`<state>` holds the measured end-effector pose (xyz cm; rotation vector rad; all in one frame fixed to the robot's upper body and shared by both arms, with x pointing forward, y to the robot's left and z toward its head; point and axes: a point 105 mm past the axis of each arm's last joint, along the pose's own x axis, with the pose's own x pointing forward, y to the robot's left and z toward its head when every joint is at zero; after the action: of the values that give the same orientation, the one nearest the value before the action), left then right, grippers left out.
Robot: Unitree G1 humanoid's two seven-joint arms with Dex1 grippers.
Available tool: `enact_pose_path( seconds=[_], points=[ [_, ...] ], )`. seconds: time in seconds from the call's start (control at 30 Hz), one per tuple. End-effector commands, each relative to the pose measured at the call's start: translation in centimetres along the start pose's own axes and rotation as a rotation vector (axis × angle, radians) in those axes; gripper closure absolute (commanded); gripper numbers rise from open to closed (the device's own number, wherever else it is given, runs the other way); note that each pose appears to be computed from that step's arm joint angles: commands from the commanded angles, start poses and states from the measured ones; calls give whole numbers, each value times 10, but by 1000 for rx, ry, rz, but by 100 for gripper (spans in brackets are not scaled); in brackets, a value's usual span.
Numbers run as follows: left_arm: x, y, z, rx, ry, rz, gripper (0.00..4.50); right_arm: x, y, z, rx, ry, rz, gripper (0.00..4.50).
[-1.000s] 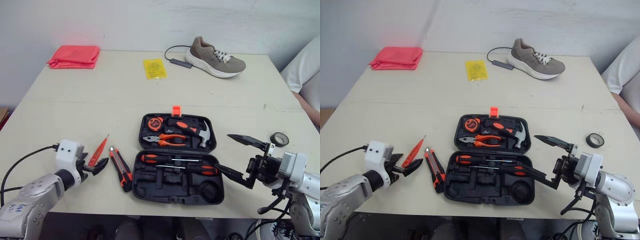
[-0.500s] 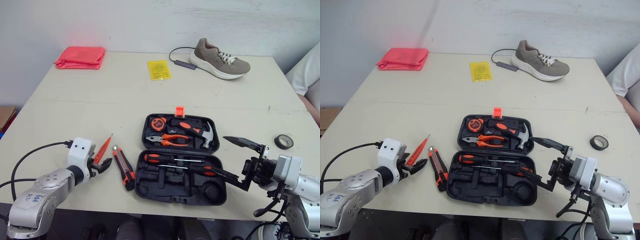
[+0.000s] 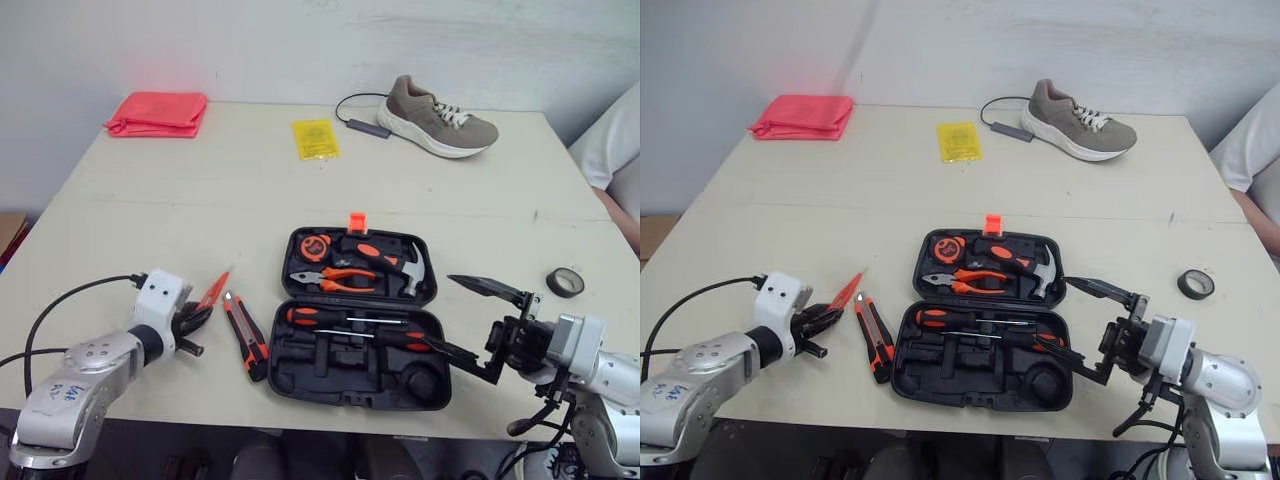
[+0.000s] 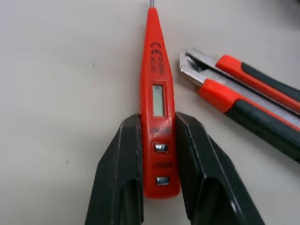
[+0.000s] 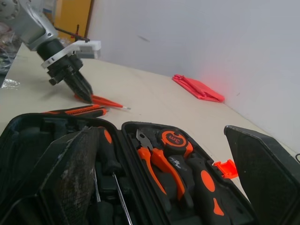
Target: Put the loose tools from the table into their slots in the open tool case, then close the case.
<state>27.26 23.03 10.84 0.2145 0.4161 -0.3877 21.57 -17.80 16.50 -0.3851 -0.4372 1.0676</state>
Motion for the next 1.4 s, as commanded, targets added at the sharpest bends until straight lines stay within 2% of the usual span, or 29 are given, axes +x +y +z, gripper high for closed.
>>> enact_pose_path(
  seconds=[0.03,0.13,0.27,0.43,0.6,0.8,0.93,1.1,1.4],
  points=[
    [-15,-3,46,165,-187,-169,414,-12,-10,3,-30,10,-26,0],
    [-27,-23,59,390,-217,-435,414,-19,-13,0,-14,30,-18,0],
    [-30,-44,78,536,-245,-675,414,-28,-10,-5,10,67,40,0],
    [-15,-82,79,721,-138,-937,414,-36,-7,-8,10,110,77,0],
    [-5,-107,76,719,-6,-1061,414,-41,-7,-5,14,138,93,0],
    [4,-133,62,693,104,-1082,414,-44,-6,-4,22,167,71,0],
    [7,-148,57,678,116,-1078,414,-41,-2,0,28,173,63,0],
    [11,-148,52,694,168,-1026,414,-34,1,3,34,175,56,0],
    [19,-146,50,701,193,-967,414,-28,6,3,40,174,44,0]
  ],
)
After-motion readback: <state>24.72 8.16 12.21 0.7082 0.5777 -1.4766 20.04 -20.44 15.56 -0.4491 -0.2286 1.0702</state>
